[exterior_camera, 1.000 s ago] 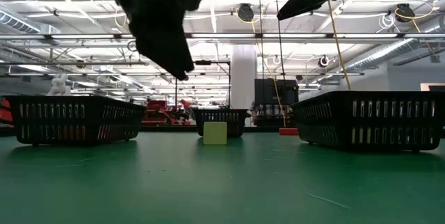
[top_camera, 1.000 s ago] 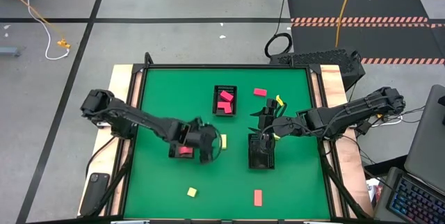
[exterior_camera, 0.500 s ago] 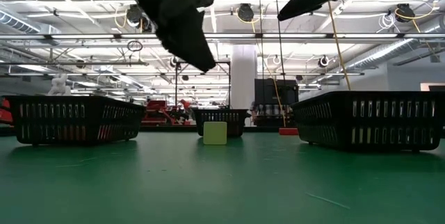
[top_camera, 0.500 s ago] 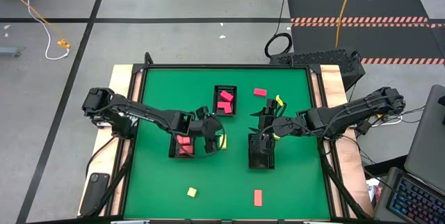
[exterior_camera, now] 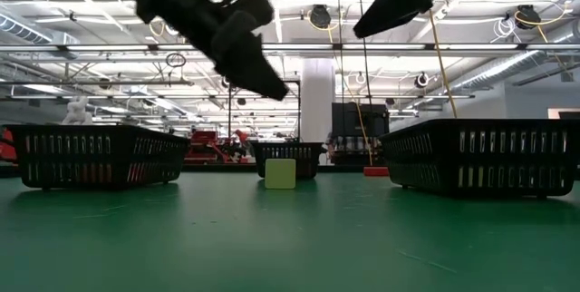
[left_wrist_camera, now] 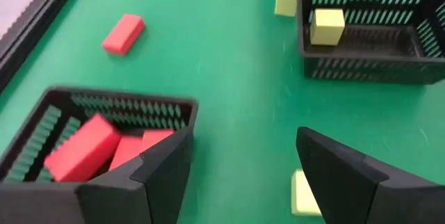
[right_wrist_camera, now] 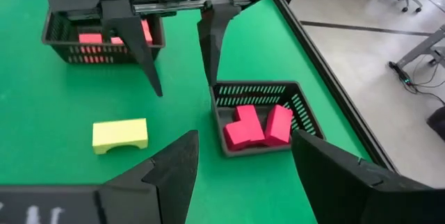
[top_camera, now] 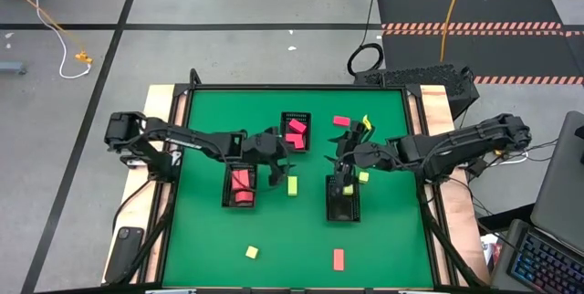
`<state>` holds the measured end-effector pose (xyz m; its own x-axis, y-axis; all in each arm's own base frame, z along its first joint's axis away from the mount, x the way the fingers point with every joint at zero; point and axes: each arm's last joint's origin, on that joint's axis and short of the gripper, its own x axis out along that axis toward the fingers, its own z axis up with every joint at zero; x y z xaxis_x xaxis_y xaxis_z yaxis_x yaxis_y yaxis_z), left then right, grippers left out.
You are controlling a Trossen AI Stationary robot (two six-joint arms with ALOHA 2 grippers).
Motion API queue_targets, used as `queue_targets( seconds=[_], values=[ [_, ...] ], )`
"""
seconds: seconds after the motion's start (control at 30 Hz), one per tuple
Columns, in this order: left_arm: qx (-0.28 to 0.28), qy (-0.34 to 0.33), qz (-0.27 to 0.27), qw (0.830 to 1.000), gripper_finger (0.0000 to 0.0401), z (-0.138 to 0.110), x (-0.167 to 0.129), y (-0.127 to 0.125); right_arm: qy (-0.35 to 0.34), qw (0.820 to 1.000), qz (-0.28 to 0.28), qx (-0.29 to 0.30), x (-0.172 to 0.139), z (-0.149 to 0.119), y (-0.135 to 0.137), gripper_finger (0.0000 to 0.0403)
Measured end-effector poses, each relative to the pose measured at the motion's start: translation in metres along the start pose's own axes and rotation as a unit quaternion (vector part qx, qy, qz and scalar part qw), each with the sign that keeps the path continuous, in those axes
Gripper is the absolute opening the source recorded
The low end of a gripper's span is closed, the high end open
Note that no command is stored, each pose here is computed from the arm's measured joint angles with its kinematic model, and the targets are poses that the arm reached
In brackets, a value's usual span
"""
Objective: Sort & place blocks by color
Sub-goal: Put the green block into the bottom right black bin
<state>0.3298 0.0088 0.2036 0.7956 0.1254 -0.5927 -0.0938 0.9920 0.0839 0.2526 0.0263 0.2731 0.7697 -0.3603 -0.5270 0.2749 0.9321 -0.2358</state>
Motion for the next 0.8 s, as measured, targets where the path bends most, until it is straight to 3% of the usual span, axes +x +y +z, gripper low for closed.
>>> queue_targets(
  seconds=[0.07, 0.23, 0.47, 0.67, 0.8],
  values=[
    [-0.011, -0.001, 0.000, 1.000, 0.0257, -0.008, -0.007, 0.001, 0.003, 1.000, -0.002, -0.011, 0.006, -0.001, 0.002, 0.0224],
    [-0.040, -0.090, -0.004, 0.995, 0.0257, -0.018, -0.033, 0.005, 0.007, 0.999, -0.005, -0.035, 0.029, -0.002, 0.010, 0.0224],
    [-0.043, -0.157, 0.003, 0.987, 0.0257, -0.022, -0.068, 0.012, -0.043, 0.996, 0.072, -0.021, 0.064, 0.003, 0.023, 0.0229],
    [-0.025, -0.210, -0.007, 0.977, 0.0257, -0.015, -0.090, 0.020, -0.033, 0.996, 0.081, -0.017, 0.092, -0.004, 0.033, 0.0283],
    [-0.040, -0.225, -0.032, 0.973, 0.0257, -0.024, -0.093, 0.024, -0.013, 0.996, 0.084, -0.002, 0.110, -0.004, 0.043, 0.0327]
  ],
)
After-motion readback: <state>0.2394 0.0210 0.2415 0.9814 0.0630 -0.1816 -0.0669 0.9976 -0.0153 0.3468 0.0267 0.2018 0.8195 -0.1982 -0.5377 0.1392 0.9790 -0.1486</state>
